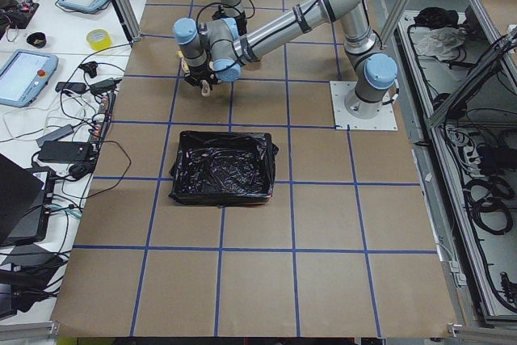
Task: Sweep and dump trash into bin
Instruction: 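Sweep the sponge and pastry into the dustpan with the right gripper's brush, then lift the brush and move it toward the yellow potato with the right gripper, then sweep the yellow potato into the dustpan with the right gripper's brush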
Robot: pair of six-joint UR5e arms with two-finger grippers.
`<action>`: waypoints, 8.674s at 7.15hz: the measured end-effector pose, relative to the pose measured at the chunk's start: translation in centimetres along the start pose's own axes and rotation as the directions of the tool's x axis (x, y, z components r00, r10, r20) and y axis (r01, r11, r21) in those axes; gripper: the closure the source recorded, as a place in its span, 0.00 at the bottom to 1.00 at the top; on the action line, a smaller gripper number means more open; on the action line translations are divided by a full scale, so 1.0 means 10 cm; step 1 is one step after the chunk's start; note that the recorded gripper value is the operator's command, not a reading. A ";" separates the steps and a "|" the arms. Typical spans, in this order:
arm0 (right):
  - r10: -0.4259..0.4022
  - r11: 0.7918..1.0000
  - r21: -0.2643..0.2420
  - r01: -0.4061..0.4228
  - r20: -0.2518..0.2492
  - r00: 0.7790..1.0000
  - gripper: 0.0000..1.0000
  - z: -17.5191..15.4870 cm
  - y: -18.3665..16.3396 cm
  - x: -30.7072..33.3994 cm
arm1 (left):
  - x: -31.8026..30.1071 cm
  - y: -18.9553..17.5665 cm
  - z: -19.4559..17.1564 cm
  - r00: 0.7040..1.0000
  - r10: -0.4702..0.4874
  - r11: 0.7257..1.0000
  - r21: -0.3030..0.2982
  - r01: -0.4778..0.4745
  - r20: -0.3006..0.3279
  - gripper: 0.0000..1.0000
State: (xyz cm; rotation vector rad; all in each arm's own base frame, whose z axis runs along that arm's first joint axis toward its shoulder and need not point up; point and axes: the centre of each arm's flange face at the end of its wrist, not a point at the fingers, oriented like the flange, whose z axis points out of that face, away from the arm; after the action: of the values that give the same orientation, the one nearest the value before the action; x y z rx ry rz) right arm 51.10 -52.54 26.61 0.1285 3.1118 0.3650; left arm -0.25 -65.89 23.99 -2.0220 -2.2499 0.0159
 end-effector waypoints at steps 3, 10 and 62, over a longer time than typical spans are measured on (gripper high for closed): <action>-0.001 1.000 -0.018 -0.002 -0.147 0.989 1.00 -0.55 0.38 0.42 | 0.01 0.01 -0.04 1.000 0.000 1.000 0.005 0.000 0.006 1.00; -0.470 0.862 0.001 0.507 -0.374 0.800 1.00 -0.16 -1.04 0.95 | 0.01 0.06 0.07 1.000 -0.016 0.999 -0.031 0.015 -0.015 1.00; 0.121 0.983 -0.099 -0.154 -0.278 0.953 1.00 0.42 2.25 -0.74 | 1.33 0.50 0.10 0.992 0.120 0.987 -0.105 -0.124 -0.037 1.00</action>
State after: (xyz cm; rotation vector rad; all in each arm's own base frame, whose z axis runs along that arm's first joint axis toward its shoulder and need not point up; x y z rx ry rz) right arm 60.34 -30.37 27.70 0.3227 3.3468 0.6207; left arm 3.29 -52.10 23.60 -2.1959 -2.1492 -0.1267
